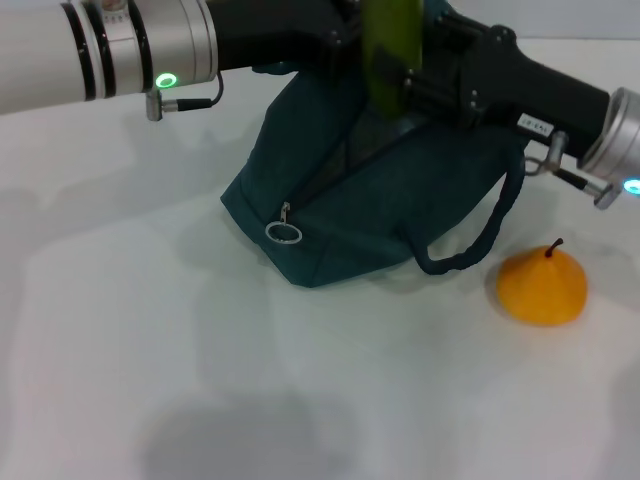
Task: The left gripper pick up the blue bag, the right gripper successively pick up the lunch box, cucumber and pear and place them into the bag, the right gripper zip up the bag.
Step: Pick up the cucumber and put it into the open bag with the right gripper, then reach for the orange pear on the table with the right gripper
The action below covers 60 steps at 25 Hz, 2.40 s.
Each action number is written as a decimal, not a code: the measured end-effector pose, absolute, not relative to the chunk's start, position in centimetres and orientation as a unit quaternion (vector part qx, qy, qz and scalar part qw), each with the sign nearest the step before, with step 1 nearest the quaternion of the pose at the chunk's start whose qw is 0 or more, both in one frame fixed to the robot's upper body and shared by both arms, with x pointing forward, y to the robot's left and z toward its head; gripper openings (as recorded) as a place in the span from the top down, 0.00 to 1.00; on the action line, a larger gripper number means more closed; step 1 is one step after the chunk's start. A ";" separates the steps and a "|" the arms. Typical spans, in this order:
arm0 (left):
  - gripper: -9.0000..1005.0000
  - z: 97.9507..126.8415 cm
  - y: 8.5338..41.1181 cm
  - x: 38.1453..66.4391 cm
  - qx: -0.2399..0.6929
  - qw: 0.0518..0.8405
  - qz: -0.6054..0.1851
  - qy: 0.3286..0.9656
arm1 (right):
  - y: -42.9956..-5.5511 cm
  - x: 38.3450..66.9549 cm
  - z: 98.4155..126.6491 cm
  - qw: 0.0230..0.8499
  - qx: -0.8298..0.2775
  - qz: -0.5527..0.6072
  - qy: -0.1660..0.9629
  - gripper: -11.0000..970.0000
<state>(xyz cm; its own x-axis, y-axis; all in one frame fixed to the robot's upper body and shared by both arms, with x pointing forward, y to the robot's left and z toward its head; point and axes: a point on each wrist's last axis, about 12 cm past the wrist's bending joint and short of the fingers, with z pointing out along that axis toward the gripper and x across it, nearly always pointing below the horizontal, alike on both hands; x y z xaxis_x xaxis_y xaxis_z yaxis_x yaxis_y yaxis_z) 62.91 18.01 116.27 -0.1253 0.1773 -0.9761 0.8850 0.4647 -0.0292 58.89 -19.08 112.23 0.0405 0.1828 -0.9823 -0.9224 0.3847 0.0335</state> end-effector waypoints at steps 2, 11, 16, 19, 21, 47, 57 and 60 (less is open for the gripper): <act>0.94 116.3 18.0 62.9 0.395 0.530 -0.334 0.672 | -19.1 58.4 111.9 0.639 -0.344 0.436 0.533 0.26; 0.94 116.4 17.8 63.0 0.397 0.530 -0.334 0.670 | -19.4 57.0 110.6 0.653 -0.341 0.423 0.528 0.25; 0.94 116.5 17.7 63.1 0.399 0.531 -0.334 0.669 | -19.3 57.1 110.6 0.656 -0.347 0.414 0.527 0.24; 0.94 116.6 17.6 63.1 0.400 0.532 -0.334 0.667 | -19.3 57.3 110.6 0.656 -0.348 0.412 0.529 0.24; 0.94 116.7 17.5 63.2 0.401 0.532 -0.333 0.667 | -19.2 57.3 110.6 0.655 -0.348 0.411 0.530 0.24; 0.94 116.3 17.8 63.3 0.394 0.532 -0.327 0.674 | -27.7 51.4 110.0 0.777 -0.256 0.338 0.464 0.14; 0.94 115.7 17.8 63.4 0.391 0.531 -0.314 0.684 | -30.4 46.1 105.2 0.758 -0.199 0.275 0.557 0.14; 0.94 115.6 17.1 63.4 0.395 0.532 -0.313 0.681 | -30.0 45.5 104.5 0.756 -0.208 0.256 0.565 0.14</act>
